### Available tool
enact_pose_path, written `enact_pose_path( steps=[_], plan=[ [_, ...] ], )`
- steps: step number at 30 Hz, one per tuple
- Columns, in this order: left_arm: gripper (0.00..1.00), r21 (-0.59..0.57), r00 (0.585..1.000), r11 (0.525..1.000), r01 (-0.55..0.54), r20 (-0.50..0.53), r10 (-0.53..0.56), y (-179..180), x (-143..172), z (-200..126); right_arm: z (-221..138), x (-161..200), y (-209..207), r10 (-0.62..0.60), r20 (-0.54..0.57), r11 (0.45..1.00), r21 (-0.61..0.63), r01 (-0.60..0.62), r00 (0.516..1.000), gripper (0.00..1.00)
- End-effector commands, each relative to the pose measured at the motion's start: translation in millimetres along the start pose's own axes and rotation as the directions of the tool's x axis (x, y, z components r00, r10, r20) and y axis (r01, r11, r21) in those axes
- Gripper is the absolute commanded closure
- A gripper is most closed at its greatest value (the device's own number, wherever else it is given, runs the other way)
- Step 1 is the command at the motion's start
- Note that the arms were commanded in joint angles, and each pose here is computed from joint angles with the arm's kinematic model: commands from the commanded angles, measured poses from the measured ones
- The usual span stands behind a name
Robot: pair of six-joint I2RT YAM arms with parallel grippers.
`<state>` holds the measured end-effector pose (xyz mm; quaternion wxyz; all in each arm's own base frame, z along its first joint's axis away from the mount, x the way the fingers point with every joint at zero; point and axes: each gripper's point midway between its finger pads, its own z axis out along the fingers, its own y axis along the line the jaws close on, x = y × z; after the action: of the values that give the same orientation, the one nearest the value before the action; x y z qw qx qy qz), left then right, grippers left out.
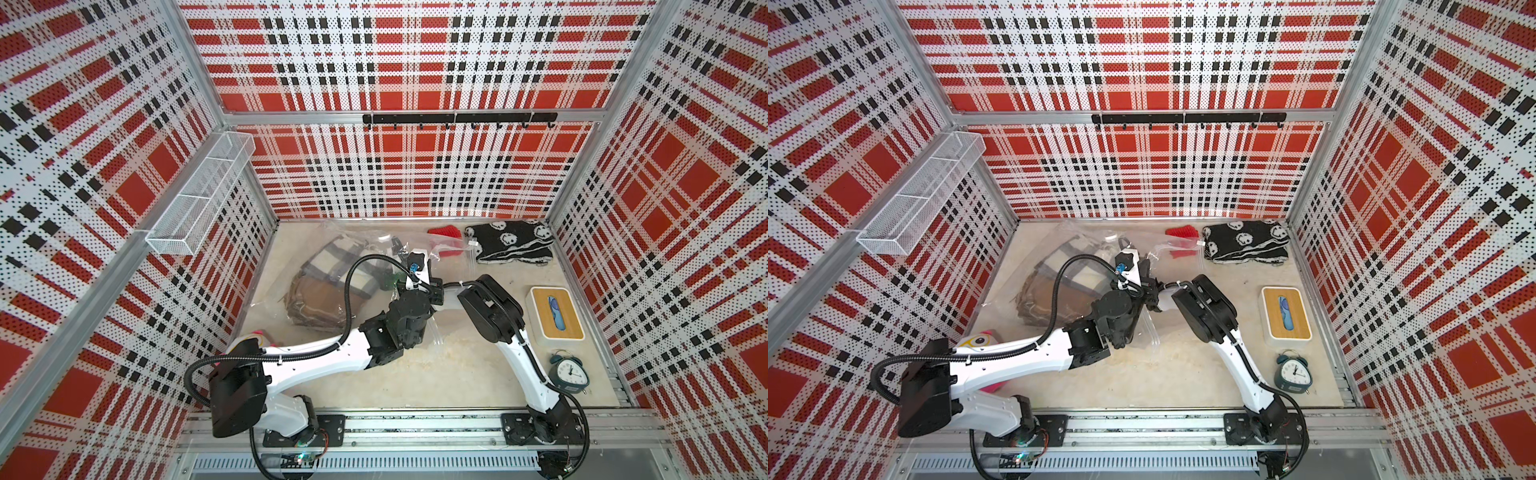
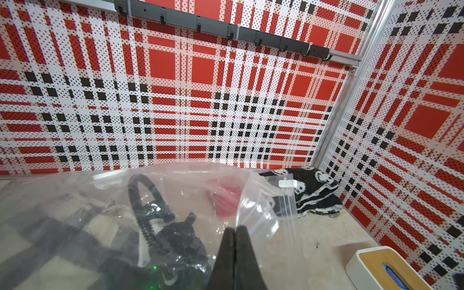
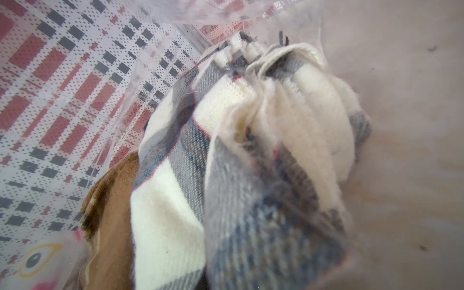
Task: Take the scarf out of the vacuum bag
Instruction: Take out the scarf from the vacuum bag.
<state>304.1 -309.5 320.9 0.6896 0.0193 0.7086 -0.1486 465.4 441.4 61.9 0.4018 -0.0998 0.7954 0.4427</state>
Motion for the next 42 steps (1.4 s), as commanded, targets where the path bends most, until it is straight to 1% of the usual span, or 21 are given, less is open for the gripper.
enact_pose_path(
  steps=[1,6,11,15,19,23,28,31,33,36,38,40,42],
  plan=[
    [1.0,-0.06,0.999,0.998,0.012,0.041,-0.01,8.3,-14.2,5.1,-22.9,-35.9,12.4,-0.022,0.085,0.999,-0.03,0.025,0.996,0.97],
    [1.0,-0.05,0.999,0.999,0.01,0.032,-0.009,6.0,-7.4,7.5,-41.5,-29.4,4.0,-0.015,0.076,1.0,-0.01,0.016,0.997,0.97],
    [1.0,-0.054,0.999,0.998,0.007,0.039,-0.005,8.1,-11.1,8.5,-58.0,-22.4,-5.9,-0.005,0.05,1.0,0.021,0.004,0.999,0.97],
    [1.0,-0.029,0.999,0.999,0.026,0.034,-0.025,10.5,-8.9,1.3,-83.4,-18.3,-15.0,0.035,0.061,0.999,0.004,-0.035,0.998,0.97],
    [1.0,-0.02,0.999,0.999,0.031,0.031,-0.03,10.4,-3.8,-1.4,-102.7,-13.9,-16.2,0.029,0.055,0.999,0.015,-0.03,0.998,0.96],
    [1.0,0.004,0.999,0.999,0.032,0.018,-0.032,2.9,4.5,-4.4,-117.5,-7.6,-21.8,0.028,0.055,0.999,0.044,-0.03,0.998,0.95],
    [1.0,0.017,1.0,0.999,0.028,0.011,-0.028,-1.6,9.5,-8.9,-136.4,-9.2,-24.1,0.041,0.083,0.998,0.05,-0.046,0.996,0.93],
    [1.0,0.038,0.999,0.999,0.035,0.002,-0.035,-7.1,14.0,-16.4,-142.5,-10.0,-20.8,0.035,0.09,0.998,0.048,-0.039,0.995,0.89],
    [1.0,0.053,0.999,0.998,0.04,0.003,-0.04,-9.8,15.5,-21.9,-149.8,-11.0,-20.2,0.034,0.109,0.998,0.053,-0.04,0.993,0.85],
    [1.0,0.064,0.999,0.997,0.045,0.005,-0.046,-12.0,13.7,-26.0,-159.0,-10.4,-19.4,0.029,0.117,0.997,0.063,-0.037,0.993,0.72],
    [1.0,0.076,0.999,0.996,0.049,0.004,-0.05,-13.3,13.0,-28.4,-162.3,-9.4,-19.2,0.026,0.118,0.997,0.069,-0.035,0.993,0.56],
    [1.0,0.088,0.998,0.994,0.057,0.002,-0.058,-15.5,12.9,-30.4,-165.8,-8.0,-21.4,0.029,0.12,0.996,0.082,-0.039,0.992,0.42],
    [1.0,0.091,0.998,0.994,0.058,0.0,-0.058,-16.4,15.0,-30.8,-171.7,-5.4,-25.0,0.044,0.123,0.993,0.105,-0.058,0.991,0.33]
  ],
)
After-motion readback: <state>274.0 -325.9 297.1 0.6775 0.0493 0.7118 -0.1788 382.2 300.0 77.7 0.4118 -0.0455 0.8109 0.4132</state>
